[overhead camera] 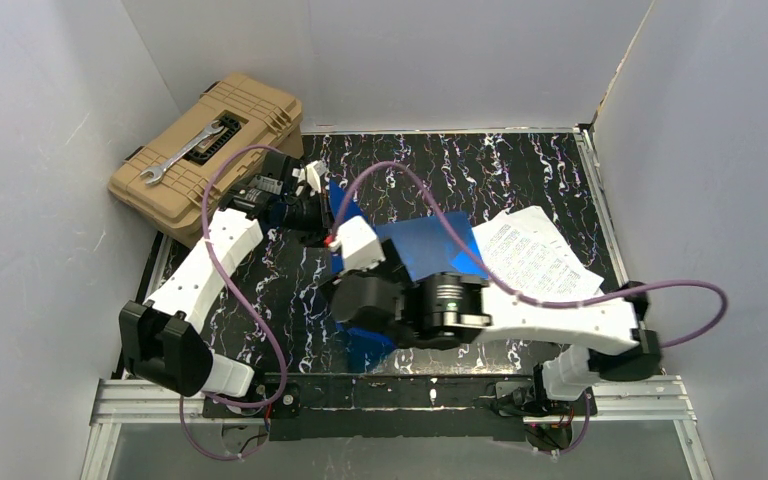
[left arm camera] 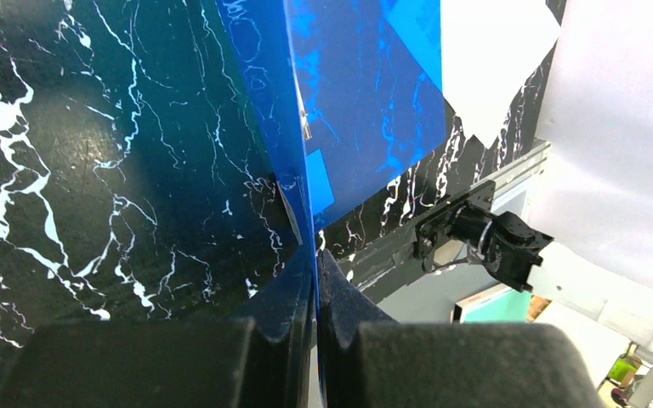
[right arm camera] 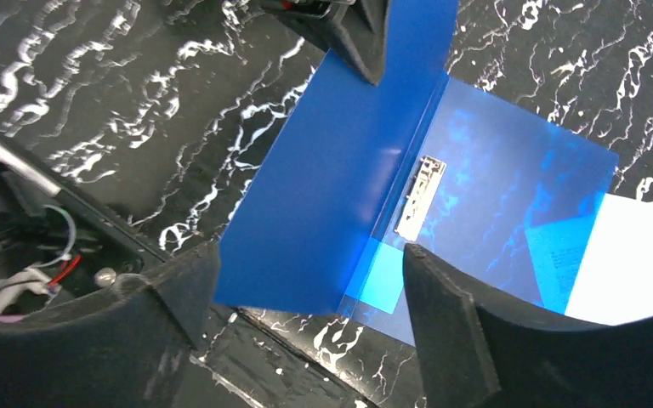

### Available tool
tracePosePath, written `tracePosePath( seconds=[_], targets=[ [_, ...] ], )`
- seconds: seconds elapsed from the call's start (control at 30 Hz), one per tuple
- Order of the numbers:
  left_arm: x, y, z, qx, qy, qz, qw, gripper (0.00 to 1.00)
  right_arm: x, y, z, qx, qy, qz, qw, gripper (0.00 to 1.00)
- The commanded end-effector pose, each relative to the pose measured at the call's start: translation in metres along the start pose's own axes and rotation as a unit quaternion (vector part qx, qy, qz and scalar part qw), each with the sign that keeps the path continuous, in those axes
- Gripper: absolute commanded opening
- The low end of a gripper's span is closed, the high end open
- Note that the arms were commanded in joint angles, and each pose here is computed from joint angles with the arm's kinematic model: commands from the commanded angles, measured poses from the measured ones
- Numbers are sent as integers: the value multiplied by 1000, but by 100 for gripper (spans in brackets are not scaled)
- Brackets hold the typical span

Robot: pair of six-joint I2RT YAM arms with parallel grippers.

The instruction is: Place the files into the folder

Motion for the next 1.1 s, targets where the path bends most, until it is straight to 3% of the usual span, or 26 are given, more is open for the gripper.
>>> tracePosePath(
  seconds=[0.0, 0.1, 0.23, 0.4, 0.7, 1.07],
  targets=[
    [3, -3, 1, -3, -31, 2, 1000, 0, -14, 28, 25, -56, -47, 52, 996, 91],
    [9, -5, -2, 0, -34, 15, 999, 0, -39, 35, 22, -77, -67, 35, 994, 98],
    [21, -2, -8, 4, -39, 48, 998, 0, -67, 30, 8, -81, -84, -3, 993, 99],
    [32, 4, -18, 10, -48, 81, 996, 0, -97, -6, -20, -30, -115, -40, 992, 99],
    [47, 7, -32, 16, -47, 114, 992, 0, -114, -73, -69, 58, -169, -39, 983, 99],
    [62, 6, -48, 23, -44, 142, 989, 0, -106, -133, -115, 124, -169, -48, 976, 99]
  ],
)
Point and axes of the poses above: each gripper's point midway between its finger pads, its own y axis back along the fingers, its own x axis along the line the jaws close on, z = x × y, the point moved 2 cm from there along y, back along the fingers, and after that the axes turned 10 degrees about -y, right-handed, at the moved point
